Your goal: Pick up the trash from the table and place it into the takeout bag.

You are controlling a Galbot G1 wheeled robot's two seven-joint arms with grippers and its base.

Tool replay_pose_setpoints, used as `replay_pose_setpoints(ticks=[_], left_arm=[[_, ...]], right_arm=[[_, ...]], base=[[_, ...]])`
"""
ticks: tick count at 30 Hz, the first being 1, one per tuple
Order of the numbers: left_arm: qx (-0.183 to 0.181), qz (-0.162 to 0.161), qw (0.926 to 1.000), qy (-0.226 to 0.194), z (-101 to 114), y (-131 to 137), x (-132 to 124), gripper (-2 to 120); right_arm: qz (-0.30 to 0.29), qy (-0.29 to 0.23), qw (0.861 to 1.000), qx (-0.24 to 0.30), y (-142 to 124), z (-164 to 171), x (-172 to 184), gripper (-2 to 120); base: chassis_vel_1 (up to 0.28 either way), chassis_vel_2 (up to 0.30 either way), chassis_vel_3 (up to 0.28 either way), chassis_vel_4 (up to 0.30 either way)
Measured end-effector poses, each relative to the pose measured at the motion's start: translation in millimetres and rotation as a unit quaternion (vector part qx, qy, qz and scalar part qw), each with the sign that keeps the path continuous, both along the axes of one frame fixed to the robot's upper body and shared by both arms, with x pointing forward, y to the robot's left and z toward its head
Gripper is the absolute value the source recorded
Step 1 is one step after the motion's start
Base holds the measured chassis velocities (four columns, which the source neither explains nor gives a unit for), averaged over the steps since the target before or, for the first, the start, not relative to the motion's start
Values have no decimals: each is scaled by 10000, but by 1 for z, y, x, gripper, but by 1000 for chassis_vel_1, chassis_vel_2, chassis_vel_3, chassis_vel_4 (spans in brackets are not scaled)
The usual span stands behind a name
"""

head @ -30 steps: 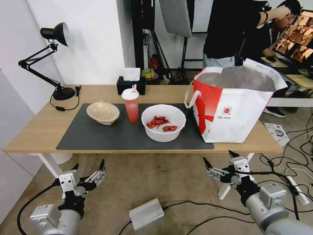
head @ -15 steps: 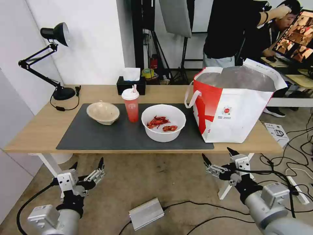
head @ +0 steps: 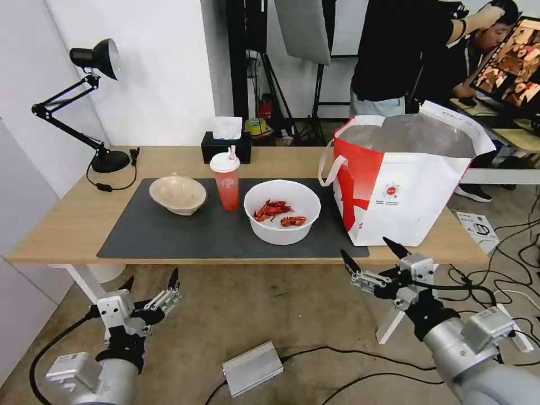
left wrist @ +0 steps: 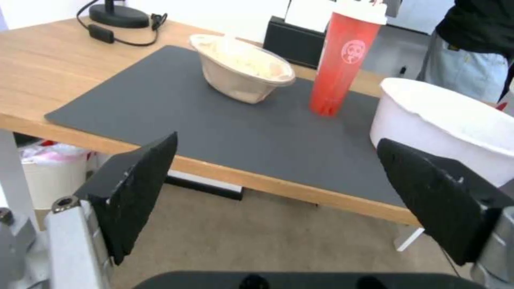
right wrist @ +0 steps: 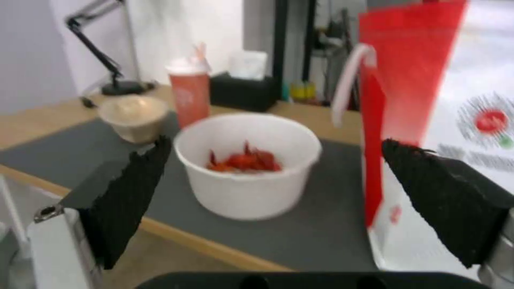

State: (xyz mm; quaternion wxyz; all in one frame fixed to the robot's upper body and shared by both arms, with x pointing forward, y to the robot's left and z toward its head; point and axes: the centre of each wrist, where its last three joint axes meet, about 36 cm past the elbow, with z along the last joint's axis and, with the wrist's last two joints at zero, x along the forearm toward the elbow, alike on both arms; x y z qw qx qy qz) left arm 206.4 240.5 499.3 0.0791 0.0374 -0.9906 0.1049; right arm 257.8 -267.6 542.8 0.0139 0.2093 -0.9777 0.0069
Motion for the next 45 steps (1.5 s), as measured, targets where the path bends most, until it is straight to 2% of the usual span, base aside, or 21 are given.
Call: replay_pose_setpoints(ticks=[13,26,34,45], left_arm=[[-62,29,9999,-79,0,0,0,100],[-131,86,9998,-81,-1,-2,-2,100],[-188,114,9997,-85,-2,-4,-3,100],[-167,156,9997,-93,-2,-6,-3,100]], right_arm=[[1276,-527,9903,-155,-14,40,44,100],[1984,-727,9767,-369,-23,65,87,100],[2364,-756,9664,-670,-15,80,110,100],[2871,-469,9507,-1074,2,86,143,100]], base=[[0,0,0,0],[0,0,0,0],[0,0,0,0],[0,0,0,0]])
